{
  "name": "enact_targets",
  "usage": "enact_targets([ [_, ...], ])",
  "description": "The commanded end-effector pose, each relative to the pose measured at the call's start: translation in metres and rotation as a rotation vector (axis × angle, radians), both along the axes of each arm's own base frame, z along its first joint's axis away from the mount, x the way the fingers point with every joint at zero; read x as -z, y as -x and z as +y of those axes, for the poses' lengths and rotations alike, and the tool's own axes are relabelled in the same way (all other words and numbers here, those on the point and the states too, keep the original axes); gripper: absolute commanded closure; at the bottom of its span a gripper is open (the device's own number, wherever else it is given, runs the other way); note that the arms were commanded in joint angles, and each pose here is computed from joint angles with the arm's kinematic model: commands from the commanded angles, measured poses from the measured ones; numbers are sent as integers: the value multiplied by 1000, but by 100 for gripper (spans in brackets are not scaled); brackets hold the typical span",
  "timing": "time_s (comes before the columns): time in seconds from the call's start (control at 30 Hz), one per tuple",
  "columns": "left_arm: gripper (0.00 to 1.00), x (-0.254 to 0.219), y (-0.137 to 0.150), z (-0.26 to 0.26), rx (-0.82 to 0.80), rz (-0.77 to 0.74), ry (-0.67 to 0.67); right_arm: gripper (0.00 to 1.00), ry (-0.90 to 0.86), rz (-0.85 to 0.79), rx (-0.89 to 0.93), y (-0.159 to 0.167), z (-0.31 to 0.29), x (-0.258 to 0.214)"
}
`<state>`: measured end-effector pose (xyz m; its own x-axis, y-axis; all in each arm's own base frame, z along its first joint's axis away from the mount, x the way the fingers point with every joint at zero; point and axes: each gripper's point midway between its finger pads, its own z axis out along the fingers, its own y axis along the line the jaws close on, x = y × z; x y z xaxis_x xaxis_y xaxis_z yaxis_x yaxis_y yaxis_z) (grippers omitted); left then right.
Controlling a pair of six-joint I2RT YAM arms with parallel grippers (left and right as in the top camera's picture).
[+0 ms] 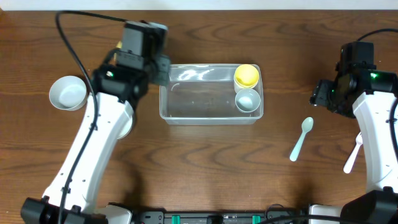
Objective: Pack container
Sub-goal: 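Carry the yellow bowl into the bin's left side and lower it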
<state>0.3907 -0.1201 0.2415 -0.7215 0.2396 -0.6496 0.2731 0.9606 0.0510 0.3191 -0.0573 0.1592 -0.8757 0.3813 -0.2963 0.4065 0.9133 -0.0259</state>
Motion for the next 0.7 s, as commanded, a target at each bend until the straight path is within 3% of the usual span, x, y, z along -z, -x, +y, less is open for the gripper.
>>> enact_targets([
  [0.0,94,14,14,-39,125,63,19,26,-14,-12,4,0,1,-3],
  [0.3,94,77,28,-86,252,246,8,26,-16,1,4,3,1,-2],
  [0.67,94,155,19,-87,255,404,-66,26,-14,-9,4,5,2,-7],
])
